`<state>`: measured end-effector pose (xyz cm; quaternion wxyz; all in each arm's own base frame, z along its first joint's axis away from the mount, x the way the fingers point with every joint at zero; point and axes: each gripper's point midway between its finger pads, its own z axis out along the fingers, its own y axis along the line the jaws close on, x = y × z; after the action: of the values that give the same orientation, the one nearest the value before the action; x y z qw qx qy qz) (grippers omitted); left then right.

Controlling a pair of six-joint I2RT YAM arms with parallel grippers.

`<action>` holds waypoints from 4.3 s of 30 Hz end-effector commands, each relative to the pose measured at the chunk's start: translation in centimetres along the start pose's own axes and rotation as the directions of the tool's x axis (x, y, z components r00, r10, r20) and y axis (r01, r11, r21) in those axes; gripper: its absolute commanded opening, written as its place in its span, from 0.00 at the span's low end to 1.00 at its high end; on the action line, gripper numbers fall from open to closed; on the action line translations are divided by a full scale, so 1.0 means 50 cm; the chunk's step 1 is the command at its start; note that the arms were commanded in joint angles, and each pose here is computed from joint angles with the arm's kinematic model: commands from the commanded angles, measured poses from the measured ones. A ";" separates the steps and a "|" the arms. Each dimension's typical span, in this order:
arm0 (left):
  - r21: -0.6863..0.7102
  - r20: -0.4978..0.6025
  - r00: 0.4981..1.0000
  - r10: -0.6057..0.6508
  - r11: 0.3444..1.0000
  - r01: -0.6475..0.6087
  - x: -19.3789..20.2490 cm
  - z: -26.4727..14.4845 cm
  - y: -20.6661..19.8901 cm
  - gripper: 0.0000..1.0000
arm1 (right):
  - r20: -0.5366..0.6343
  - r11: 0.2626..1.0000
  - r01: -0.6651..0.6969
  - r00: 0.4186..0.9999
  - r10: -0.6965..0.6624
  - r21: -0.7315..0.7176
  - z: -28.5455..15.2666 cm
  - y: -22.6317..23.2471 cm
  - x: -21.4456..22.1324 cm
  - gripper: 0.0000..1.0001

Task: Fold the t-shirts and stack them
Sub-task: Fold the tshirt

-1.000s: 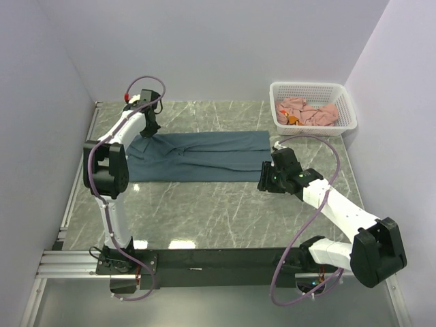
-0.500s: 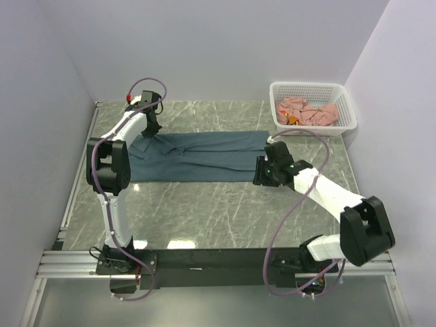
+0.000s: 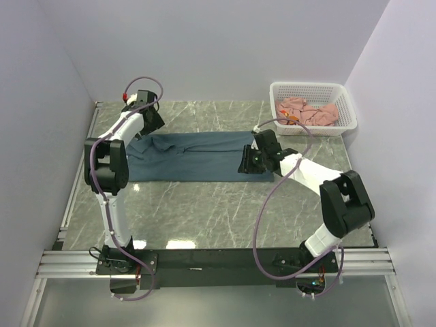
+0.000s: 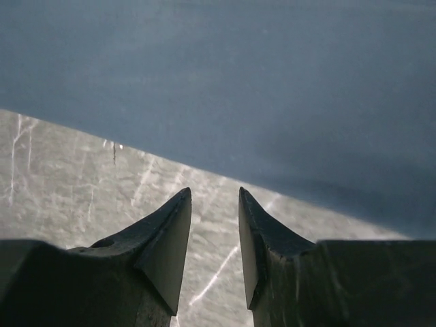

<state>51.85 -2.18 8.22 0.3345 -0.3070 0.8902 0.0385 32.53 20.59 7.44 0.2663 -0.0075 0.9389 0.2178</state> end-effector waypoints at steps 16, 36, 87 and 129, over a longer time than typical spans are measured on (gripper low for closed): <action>-0.145 0.015 0.930 -0.367 0.919 0.366 0.089 -0.158 0.368 0.93 | 0.152 0.945 -0.314 0.942 0.299 0.088 -0.054 -0.145 -0.020 0.55; -0.060 -0.082 0.924 -0.373 0.927 0.369 0.140 -0.146 0.391 0.86 | 0.169 0.784 -0.621 0.772 0.612 0.000 -0.045 -0.255 0.041 0.64; -0.373 -0.199 0.834 -0.515 0.826 0.422 0.291 -0.133 0.539 0.09 | 0.143 0.762 -0.613 0.790 0.597 0.209 -0.092 -0.329 0.116 0.00; -0.464 -0.101 0.776 -0.623 0.719 0.517 0.312 -0.172 0.619 0.07 | 0.119 0.810 -0.566 0.825 0.553 0.157 -0.095 -0.311 0.112 0.06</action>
<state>23.32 11.18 1.67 0.1711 -0.6180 0.7672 0.0159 26.88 6.18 1.60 0.1970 0.3024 0.9070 0.2170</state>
